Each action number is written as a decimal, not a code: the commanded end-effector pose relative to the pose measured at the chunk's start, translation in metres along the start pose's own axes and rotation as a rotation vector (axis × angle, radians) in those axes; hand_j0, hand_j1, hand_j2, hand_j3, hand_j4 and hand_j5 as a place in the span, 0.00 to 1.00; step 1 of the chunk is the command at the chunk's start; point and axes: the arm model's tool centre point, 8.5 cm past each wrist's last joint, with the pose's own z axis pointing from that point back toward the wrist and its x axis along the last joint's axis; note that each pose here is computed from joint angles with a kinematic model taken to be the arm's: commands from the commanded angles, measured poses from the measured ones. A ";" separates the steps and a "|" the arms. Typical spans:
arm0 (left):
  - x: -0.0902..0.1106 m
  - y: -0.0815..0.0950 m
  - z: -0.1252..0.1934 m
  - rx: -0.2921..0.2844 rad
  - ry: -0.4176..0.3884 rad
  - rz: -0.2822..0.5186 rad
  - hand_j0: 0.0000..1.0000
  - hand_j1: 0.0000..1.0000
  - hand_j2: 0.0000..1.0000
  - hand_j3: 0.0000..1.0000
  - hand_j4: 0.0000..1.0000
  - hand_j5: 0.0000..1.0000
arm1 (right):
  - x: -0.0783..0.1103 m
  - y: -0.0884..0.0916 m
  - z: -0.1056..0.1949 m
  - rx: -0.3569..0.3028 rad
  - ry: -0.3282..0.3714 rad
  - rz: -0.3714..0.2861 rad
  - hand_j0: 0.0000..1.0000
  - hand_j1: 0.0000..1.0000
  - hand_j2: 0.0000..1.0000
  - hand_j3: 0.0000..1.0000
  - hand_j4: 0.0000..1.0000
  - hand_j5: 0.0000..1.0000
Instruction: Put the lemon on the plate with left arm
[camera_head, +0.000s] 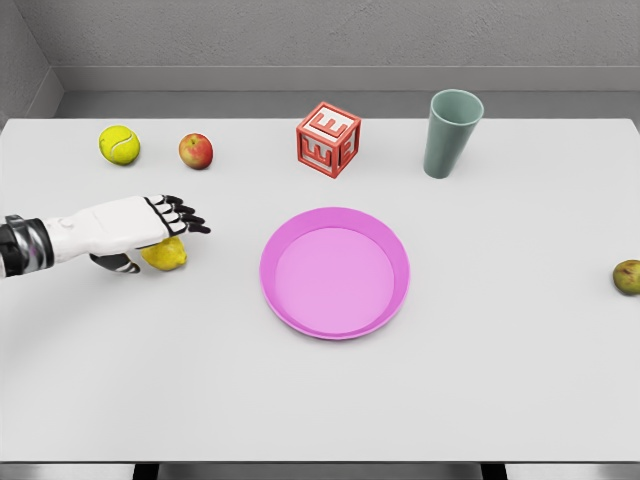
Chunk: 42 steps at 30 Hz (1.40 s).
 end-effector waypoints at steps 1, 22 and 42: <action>0.000 -0.001 -0.001 -0.010 0.004 -0.018 0.97 0.97 0.97 0.97 0.97 0.97 | 0.000 0.000 0.000 0.001 0.000 0.000 1.00 1.00 1.00 1.00 1.00 1.00; -0.002 -0.016 -0.004 -0.058 0.002 0.001 0.71 0.71 0.71 0.71 0.71 0.71 | 0.000 0.000 0.000 0.000 0.000 0.000 1.00 1.00 1.00 1.00 1.00 1.00; -0.008 0.000 -0.005 -0.021 0.012 -0.006 0.56 0.56 0.56 0.56 0.56 0.56 | 0.000 0.000 0.000 0.000 0.001 0.000 1.00 1.00 1.00 1.00 1.00 1.00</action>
